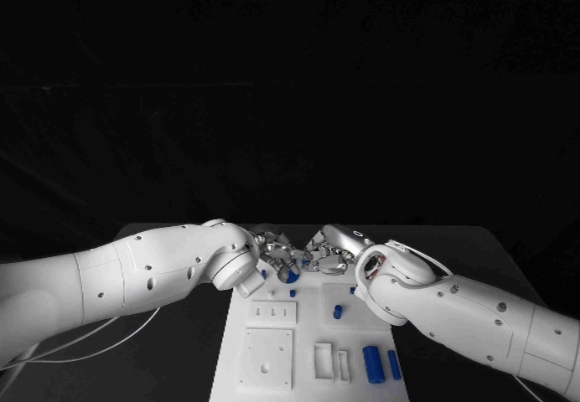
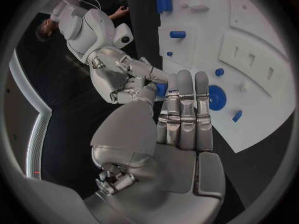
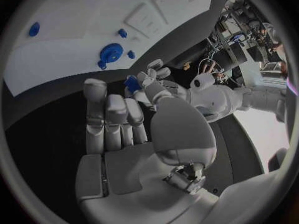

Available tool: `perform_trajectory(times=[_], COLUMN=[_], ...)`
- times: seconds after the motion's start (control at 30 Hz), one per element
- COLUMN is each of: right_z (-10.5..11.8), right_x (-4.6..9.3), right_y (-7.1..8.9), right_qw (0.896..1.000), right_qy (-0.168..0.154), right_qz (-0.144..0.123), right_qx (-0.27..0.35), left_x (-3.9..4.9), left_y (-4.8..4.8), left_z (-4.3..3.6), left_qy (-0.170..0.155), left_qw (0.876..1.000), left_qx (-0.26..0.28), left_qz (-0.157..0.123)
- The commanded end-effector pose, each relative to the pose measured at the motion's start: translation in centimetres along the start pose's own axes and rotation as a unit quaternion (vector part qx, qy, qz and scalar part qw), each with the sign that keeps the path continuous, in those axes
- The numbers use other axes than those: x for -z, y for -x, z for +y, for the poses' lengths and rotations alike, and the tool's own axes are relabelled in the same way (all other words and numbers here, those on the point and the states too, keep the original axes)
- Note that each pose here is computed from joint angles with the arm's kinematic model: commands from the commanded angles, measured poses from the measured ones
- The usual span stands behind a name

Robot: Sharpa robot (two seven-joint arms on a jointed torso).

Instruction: Assemble the parts on the task board

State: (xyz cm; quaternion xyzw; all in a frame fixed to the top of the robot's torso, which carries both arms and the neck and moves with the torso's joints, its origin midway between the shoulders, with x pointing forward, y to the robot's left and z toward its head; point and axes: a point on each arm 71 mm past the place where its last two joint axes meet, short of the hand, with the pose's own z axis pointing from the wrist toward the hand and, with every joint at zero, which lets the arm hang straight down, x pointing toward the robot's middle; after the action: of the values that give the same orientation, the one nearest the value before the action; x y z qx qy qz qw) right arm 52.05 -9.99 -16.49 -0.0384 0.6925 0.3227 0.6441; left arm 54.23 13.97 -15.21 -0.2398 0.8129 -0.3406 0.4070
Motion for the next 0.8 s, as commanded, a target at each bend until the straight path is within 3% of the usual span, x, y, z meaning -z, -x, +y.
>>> perform_trajectory(times=[0.03, 0.8], right_z=[0.29, 0.19], right_x=[0.0, 0.03], right_y=[-0.47, -0.53], right_qw=[1.0, 1.0], right_qy=[0.007, 0.007], right_qz=[0.014, 0.016], right_qx=[0.006, 0.007], left_x=[-0.01, -0.2], left_y=[-0.51, -0.77], left_z=[-0.66, -0.14], left_qy=[-0.013, -0.008], left_qw=[1.0, 1.0], left_qx=[0.006, 0.008], left_qz=[0.012, 0.022])
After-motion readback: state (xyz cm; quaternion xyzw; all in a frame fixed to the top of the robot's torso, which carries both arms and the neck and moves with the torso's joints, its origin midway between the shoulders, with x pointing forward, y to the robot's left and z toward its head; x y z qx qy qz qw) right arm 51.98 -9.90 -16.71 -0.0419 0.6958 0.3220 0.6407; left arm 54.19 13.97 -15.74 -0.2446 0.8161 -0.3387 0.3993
